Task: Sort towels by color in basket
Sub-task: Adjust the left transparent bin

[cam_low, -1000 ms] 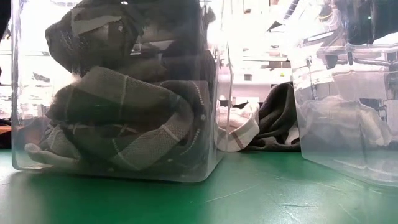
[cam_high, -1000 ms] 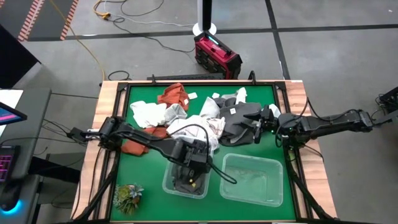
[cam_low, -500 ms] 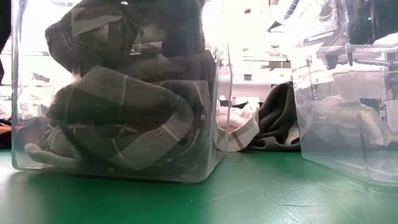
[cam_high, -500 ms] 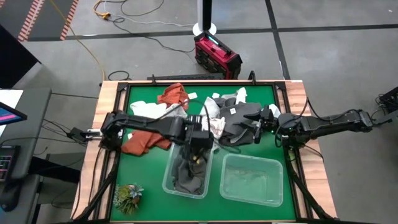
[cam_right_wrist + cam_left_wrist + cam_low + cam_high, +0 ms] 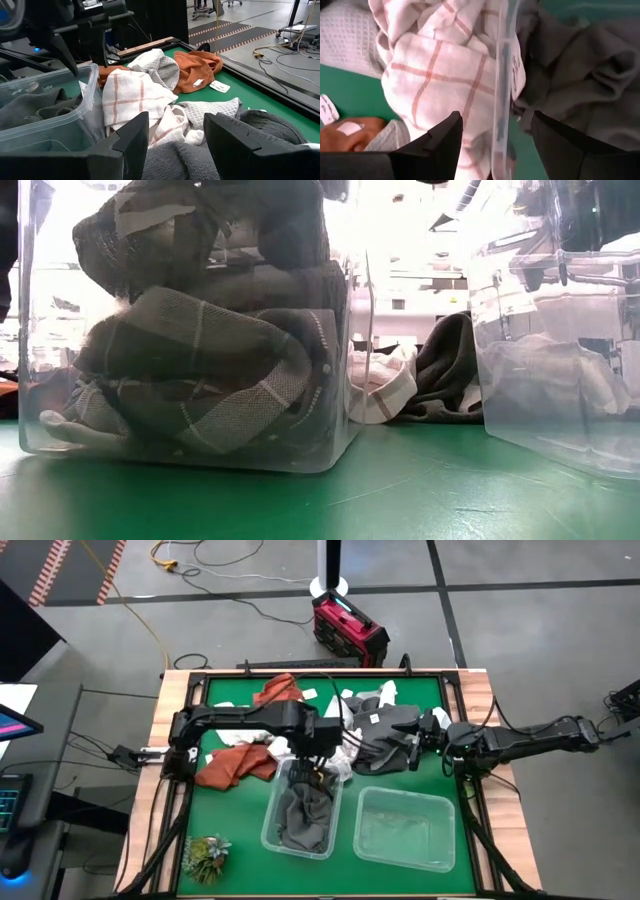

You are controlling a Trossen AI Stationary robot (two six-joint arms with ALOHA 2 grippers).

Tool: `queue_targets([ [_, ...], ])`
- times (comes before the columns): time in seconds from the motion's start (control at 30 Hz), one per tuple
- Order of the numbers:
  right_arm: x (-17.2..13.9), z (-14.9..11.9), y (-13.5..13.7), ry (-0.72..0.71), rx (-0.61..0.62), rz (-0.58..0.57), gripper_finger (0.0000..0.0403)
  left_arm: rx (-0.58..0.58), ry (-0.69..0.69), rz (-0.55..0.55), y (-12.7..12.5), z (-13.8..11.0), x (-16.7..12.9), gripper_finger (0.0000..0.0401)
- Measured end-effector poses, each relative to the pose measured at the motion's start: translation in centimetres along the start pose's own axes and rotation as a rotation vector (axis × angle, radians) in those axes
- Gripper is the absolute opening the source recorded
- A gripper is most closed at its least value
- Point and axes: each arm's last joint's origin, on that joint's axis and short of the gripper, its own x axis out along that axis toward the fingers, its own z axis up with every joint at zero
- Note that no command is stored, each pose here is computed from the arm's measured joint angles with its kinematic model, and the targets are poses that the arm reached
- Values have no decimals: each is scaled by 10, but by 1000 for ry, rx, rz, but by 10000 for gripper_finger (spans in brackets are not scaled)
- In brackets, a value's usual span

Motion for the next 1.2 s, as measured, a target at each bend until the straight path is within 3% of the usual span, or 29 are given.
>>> queue_targets([
  [0.13, 0, 0, 0, 4, -2, -1, 219, -3, 21, -5, -3, -1, 11, 202],
  [0.4, 0, 0, 0, 3, -1, -1, 219, 14, 117, 35, -14, -10, 43, 114],
  [0.6, 0, 0, 0, -4, 3, 1, 219, -126, 84, 21, -16, -7, 44, 29],
  [0.77, 0, 0, 0, -4, 10, 1, 219, -296, 51, 1, -17, -4, 43, 26],
  [0.97, 0, 0, 0, 2, 8, -1, 219, -256, 40, 28, -18, -3, 44, 61],
  [1.2, 0, 0, 0, 4, 7, -1, 219, -220, 85, 4, -22, -7, 43, 69],
])
